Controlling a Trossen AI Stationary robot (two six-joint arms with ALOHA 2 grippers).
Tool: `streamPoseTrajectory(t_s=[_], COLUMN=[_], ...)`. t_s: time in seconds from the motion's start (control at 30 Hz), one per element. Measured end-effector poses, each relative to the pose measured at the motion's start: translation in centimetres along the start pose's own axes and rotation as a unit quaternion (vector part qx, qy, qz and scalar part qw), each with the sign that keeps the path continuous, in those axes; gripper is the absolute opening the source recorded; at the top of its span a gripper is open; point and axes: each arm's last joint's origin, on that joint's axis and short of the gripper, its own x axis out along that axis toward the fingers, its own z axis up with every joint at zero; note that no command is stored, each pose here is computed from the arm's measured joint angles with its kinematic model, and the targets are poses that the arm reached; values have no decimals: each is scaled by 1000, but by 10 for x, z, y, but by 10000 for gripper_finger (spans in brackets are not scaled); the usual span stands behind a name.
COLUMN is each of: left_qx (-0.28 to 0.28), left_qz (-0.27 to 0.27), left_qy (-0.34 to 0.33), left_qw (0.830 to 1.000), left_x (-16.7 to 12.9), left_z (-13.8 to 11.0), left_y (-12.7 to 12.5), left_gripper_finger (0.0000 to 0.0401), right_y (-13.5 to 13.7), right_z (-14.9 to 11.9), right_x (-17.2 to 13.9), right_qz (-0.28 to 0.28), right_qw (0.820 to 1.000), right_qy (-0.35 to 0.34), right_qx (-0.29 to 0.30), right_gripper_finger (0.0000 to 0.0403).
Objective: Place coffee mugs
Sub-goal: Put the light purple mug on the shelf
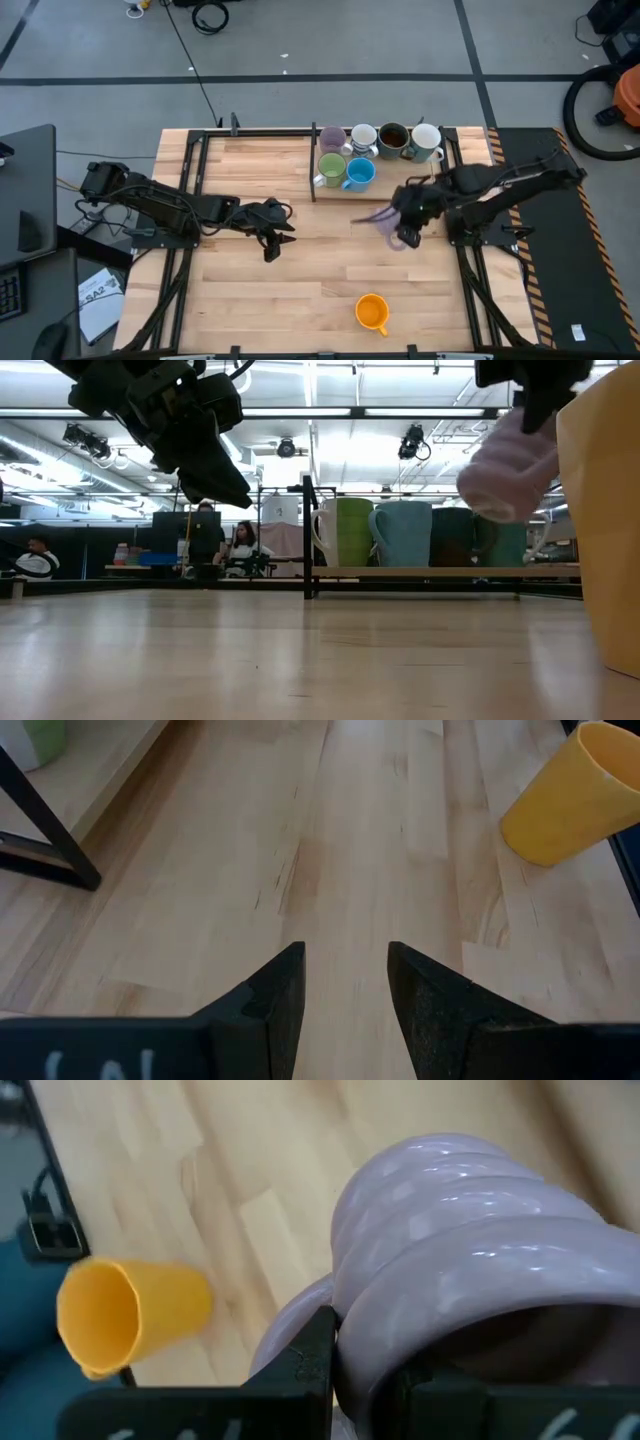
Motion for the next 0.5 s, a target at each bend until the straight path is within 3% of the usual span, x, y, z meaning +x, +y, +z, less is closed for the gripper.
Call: streamPoseTrajectory(t_s=[0.27,0.5], left_qx=[0,0], left_qz=[0,0], left_qy=[0,0], left_qw=[1000,1000], left_x=[0,0], left_z=[0,0], left_y=[0,0], left_gripper_finger=[151,151], right_y=[-20,-42], right_z=[23,40], right_x=[-25,-19], right_qz=[-56,-103], right_qw=[996,986], right_qy=[12,54], right_qx=[73,116], right_gripper_finger=[41,41])
